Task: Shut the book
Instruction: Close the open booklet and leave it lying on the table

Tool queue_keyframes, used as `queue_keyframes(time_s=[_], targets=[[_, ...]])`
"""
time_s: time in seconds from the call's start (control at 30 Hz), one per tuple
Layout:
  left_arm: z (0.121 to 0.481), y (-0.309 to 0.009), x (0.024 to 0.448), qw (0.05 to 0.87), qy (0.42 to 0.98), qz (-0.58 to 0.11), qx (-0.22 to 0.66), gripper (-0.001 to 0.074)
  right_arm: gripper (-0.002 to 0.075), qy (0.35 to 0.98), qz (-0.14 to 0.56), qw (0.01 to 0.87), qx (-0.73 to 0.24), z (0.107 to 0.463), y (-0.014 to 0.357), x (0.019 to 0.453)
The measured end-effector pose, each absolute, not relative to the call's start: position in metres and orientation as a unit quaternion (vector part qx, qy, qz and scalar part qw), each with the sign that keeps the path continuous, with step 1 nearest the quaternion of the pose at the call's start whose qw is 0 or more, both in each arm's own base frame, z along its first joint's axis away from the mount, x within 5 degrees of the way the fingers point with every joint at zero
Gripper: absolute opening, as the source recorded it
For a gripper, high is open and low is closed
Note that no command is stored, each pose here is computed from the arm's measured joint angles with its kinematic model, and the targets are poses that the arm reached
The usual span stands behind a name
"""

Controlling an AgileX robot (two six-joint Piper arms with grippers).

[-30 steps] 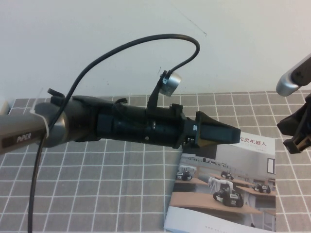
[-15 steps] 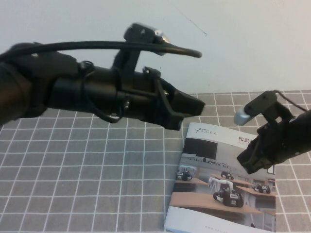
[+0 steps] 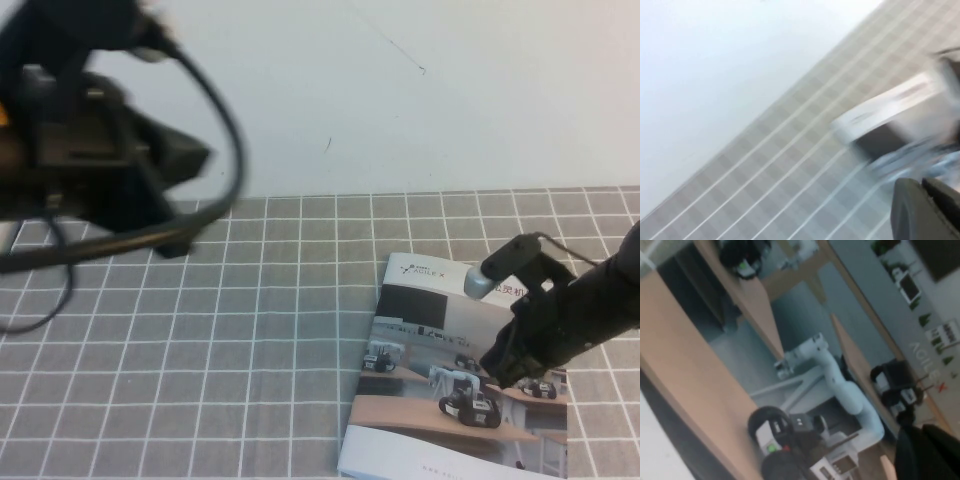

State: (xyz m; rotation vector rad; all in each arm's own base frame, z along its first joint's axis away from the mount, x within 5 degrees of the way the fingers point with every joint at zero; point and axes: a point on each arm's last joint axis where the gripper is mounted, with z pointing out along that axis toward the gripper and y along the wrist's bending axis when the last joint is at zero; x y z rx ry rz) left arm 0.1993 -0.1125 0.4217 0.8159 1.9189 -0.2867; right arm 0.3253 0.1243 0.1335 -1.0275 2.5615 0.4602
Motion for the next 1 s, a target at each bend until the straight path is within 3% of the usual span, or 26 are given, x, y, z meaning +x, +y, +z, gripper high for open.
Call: queue_keyframes(time_s=[0.1,0.27,0.57,0.7,0.83,1.0], targets=[[0.428,-0.086,0.18,0.52,0.807,-0.063,0.273,0.0,-0.0003,0.893,0.163,0.201,-0.369,0.16,0.124,0.322],[0.43,-0.044,0.143,0.59,0.79,0.012,0.166,-0.0001,-0.0003,0.868,0.141,0.283,-0.381,0.237,0.116,0.3],[0.385,-0.014,0.086,0.645,0.753,-0.002,0.127,-0.0001,-0.0003,0.865,0.041,0.349,-0.359,0.327,0.078,0.226],[0.347,-0.013,0.072,0.671,0.727,-0.026,0.145,-0.0001,-0.0003,0.869,0.012,0.365,-0.334,0.329,0.061,0.19],[0.314,-0.013,0.06,0.695,0.702,-0.065,0.143,-0.0001,-0.0003,0.874,0.009,0.364,-0.322,0.309,0.05,0.154],[0.281,-0.016,0.061,0.677,0.719,-0.109,0.111,-0.0001,-0.0003,0.879,0.014,0.367,-0.306,0.276,0.039,0.115]])
